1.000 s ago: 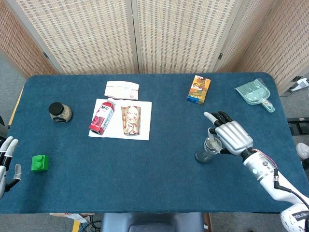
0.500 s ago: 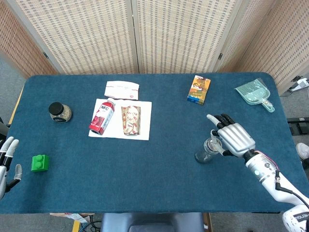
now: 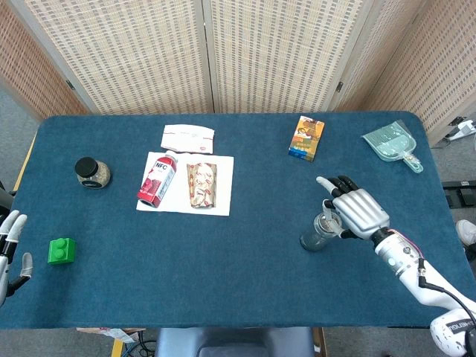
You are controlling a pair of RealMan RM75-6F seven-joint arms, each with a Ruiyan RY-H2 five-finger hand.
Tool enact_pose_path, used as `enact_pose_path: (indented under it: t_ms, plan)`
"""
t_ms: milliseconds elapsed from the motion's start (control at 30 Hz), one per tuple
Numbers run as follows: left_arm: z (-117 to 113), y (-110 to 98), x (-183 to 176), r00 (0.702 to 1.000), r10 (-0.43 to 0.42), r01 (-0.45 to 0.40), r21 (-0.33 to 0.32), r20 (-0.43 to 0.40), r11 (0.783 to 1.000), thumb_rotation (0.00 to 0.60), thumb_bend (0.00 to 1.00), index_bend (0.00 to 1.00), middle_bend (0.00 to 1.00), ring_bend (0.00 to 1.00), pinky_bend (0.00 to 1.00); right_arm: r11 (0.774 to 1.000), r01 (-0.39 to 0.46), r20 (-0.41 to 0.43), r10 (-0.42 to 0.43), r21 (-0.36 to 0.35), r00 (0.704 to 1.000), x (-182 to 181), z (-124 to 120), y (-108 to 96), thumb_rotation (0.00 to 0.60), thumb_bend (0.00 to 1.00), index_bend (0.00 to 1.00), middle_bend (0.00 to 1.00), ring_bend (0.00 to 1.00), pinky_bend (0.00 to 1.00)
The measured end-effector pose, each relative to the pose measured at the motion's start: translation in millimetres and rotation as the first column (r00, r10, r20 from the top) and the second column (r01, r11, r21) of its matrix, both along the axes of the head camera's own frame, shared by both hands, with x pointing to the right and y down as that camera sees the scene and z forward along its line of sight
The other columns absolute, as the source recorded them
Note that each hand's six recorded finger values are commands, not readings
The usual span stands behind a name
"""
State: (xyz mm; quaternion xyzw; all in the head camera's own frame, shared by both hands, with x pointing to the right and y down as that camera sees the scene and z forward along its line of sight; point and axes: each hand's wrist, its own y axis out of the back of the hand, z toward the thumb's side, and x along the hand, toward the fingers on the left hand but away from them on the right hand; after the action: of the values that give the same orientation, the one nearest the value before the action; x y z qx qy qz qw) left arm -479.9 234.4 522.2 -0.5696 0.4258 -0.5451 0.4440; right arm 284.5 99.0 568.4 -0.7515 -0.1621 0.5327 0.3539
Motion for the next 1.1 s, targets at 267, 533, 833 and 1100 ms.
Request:
enact_pose_path:
  t_ms: [267, 533, 833, 1100]
  plan:
    - [0, 0, 0, 1.000, 0.001, -0.001, 0.001, -0.001, 1.000, 0.600, 0.54, 0.00, 0.06, 0.00, 0.00, 1.000, 0.000, -0.007, 0.000, -0.003, 1.000, 2, -5, 0, 0.600, 0.41, 0.41, 0.00, 0.00, 0.00]
    - [0, 0, 1, 1.000, 0.004, -0.004, 0.001, 0.000, 1.000, 0.600, 0.54, 0.00, 0.06, 0.00, 0.00, 1.000, -0.003, -0.017, 0.003, -0.018, 1.000, 5, -10, 3, 0.600, 0.38, 0.25, 0.00, 0.00, 0.00]
    - [1, 0, 0, 1.000, 0.002, -0.002, -0.001, 0.005, 1.000, 0.600, 0.54, 0.00, 0.06, 0.00, 0.00, 0.995, -0.077, 0.064, 0.073, 0.056, 0.995, 13, -38, -5, 0.600, 0.34, 0.15, 0.00, 0.00, 0.00]
    - [8, 0, 2, 1.000, 0.005, -0.005, -0.026, 0.017, 1.000, 0.600, 0.54, 0.00, 0.06, 0.00, 0.00, 0.973, -0.167, 0.099, 0.153, 0.162, 0.983, 58, -63, 7, 0.600, 0.34, 0.01, 0.00, 0.00, 0.00]
